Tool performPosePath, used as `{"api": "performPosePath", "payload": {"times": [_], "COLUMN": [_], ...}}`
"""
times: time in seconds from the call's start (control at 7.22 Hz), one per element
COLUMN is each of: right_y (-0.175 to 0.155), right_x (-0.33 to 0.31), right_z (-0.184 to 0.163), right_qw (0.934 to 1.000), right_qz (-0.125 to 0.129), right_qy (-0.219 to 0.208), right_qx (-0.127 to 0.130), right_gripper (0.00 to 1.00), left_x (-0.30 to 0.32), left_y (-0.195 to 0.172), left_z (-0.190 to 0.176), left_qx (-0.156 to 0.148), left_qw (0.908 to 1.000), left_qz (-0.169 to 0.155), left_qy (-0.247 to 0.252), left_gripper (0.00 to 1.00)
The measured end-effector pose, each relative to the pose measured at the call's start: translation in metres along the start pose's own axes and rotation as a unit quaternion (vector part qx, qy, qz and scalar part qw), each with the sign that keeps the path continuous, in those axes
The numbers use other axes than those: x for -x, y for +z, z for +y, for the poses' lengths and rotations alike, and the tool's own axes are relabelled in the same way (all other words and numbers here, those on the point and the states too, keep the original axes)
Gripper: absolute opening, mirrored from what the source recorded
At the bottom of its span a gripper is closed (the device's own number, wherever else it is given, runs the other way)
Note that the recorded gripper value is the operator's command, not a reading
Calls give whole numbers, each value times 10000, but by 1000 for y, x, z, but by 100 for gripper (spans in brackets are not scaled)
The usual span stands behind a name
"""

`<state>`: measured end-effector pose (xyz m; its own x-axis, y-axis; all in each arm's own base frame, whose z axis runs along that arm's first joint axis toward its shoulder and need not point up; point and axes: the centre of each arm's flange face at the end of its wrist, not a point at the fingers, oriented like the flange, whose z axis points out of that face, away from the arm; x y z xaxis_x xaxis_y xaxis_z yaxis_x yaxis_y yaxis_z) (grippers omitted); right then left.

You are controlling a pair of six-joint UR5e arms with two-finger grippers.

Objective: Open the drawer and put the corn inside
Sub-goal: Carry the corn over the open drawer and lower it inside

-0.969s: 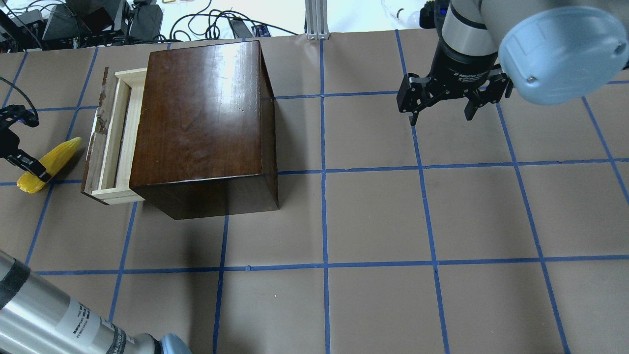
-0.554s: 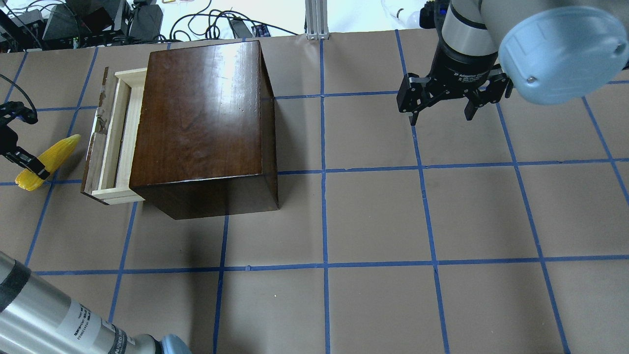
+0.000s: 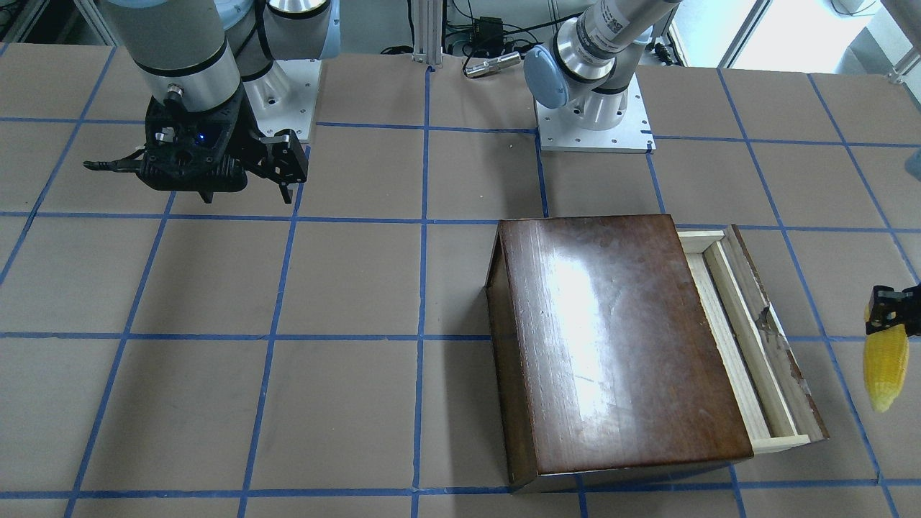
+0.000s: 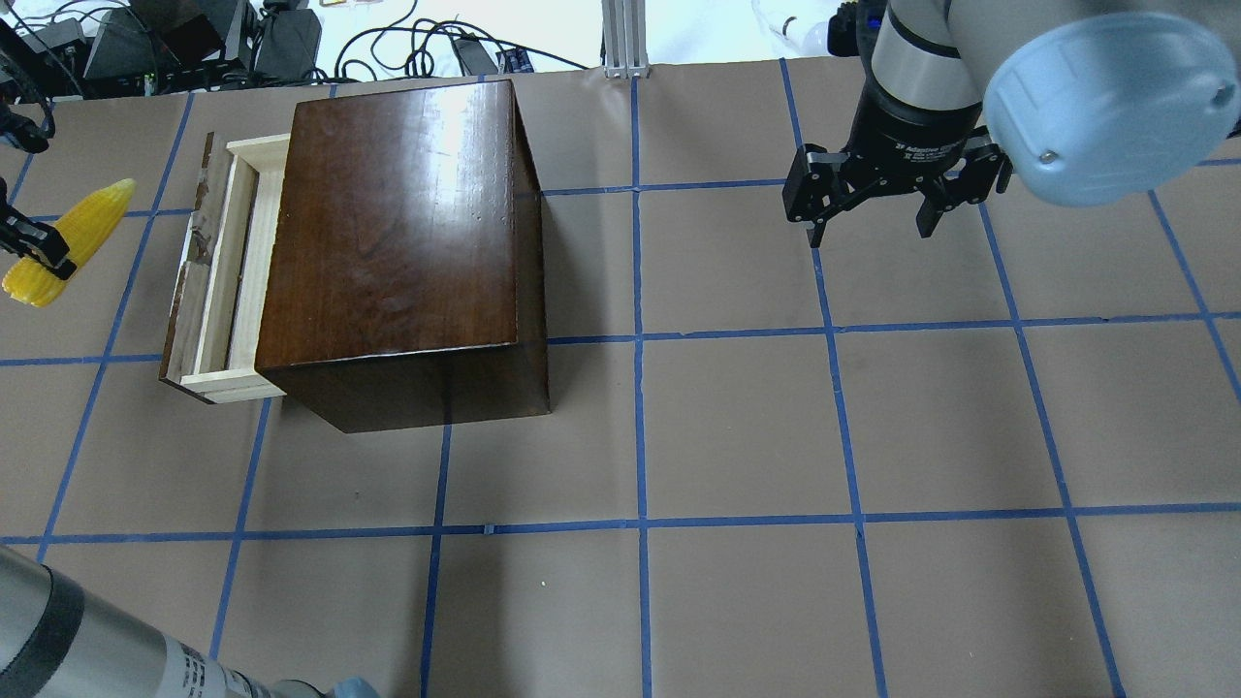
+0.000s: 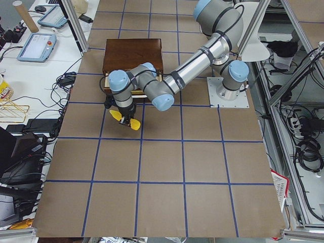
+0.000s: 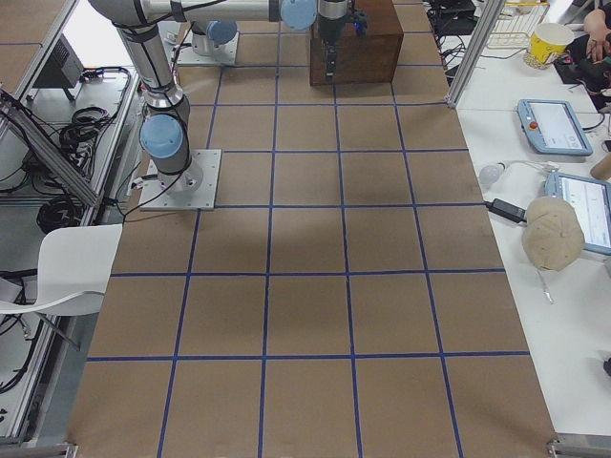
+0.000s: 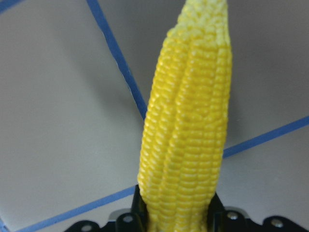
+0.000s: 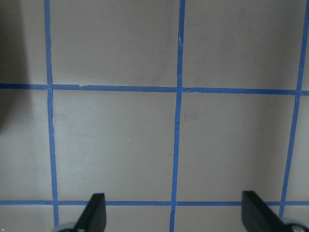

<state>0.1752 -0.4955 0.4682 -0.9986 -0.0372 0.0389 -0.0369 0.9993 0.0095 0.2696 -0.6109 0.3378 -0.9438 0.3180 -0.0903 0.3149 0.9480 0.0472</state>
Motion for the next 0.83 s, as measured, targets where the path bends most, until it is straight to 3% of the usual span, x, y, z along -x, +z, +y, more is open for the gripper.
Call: {"api": "performPosePath", "payload": {"times": [0.42,0.83], "right_y": [0,0], "right_x": [0,0], "right_z": [0,0], "right_qw": [10000,10000], "right_qz": [0,0], "right_qy": [0,0], "right_qx": [0,0], "right_gripper": [100,100], "left_x": [-85,-164], "left_y": [-71,-99], "left_z": [-27,-54], "left_qx": [-86,-113], "left_qw": [9956,9821], "left_qz": [-21,160], "left_qy": [-932,-1872], "left_gripper": [0,0]}}
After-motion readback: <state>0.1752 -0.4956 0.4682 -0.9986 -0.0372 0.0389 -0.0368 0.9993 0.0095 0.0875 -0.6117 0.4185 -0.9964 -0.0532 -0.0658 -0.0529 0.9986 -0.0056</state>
